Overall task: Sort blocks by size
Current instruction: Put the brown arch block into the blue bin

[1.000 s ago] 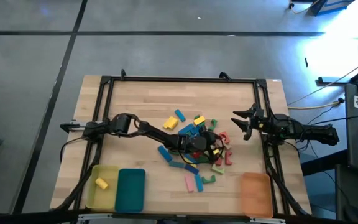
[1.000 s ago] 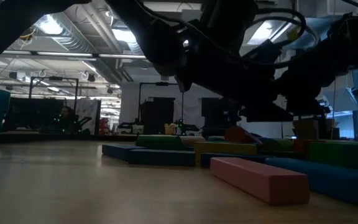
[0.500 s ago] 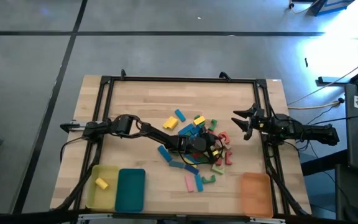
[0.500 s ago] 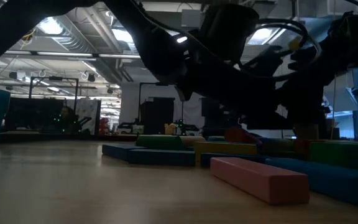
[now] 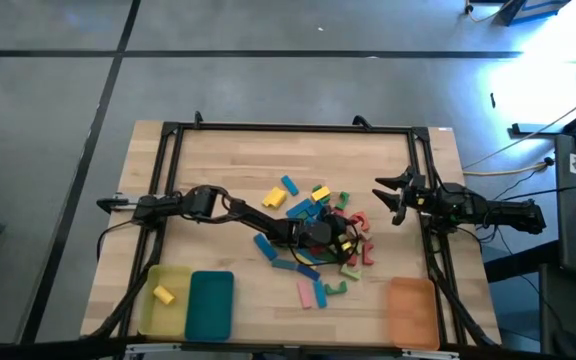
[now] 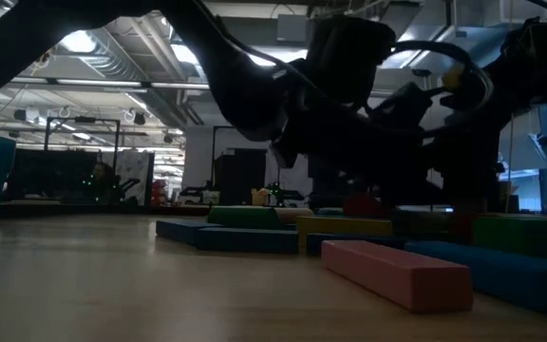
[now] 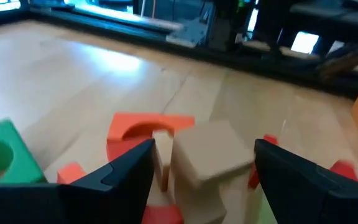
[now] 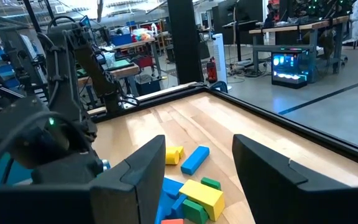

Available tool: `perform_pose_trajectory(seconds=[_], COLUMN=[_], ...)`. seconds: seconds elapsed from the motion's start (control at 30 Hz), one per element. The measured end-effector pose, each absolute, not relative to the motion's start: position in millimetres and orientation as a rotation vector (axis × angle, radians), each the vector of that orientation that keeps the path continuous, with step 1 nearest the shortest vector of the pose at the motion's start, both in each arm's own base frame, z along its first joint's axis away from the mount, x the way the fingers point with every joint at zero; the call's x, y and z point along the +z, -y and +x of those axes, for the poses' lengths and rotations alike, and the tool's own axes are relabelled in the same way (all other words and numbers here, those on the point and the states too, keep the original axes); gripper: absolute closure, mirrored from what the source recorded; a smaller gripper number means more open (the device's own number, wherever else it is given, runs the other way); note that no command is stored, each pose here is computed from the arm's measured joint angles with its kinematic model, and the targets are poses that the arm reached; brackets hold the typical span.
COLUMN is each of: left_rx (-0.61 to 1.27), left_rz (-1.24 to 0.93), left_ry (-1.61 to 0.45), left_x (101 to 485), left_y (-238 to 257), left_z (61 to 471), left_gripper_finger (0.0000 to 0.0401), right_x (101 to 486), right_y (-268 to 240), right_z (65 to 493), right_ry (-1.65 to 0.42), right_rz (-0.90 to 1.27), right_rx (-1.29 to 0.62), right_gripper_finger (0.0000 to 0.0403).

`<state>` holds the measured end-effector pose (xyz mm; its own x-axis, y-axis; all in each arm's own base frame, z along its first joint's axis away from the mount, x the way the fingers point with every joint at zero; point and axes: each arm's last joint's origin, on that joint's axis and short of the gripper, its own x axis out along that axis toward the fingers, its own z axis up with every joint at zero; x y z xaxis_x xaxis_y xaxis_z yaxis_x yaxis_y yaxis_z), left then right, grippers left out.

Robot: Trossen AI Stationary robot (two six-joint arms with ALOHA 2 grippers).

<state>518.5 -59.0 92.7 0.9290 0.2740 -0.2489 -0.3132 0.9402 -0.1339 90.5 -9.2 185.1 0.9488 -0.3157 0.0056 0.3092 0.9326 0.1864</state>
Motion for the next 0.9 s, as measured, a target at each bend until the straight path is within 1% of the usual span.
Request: perform_pose_trajectory(seconds=[0.13, 0.8, 0.9], left_rx=[0.299, 0.316, 0.316], left_rz=[-0.166, -0.184, -0.183], left_ry=[-0.199, -0.236, -0.234], left_x=[95.9, 92.4, 92.7], left_y=[57.8, 53.0, 52.8], left_z=[519.5, 518.9, 519.0], left_gripper_finger=[0.0148, 0.0148, 0.0156], right_x=[185.1, 185.1, 185.1], right_y=[9.2, 9.2, 9.2], right_z=[90.5, 90.5, 90.5], right_ry=[0.035, 0.036, 0.035], right_rz=[0.185, 0.185, 0.185], right_rx=[-0.320, -0.320, -0.320], right_gripper_finger=[0.0213, 0.0213, 0.0213])
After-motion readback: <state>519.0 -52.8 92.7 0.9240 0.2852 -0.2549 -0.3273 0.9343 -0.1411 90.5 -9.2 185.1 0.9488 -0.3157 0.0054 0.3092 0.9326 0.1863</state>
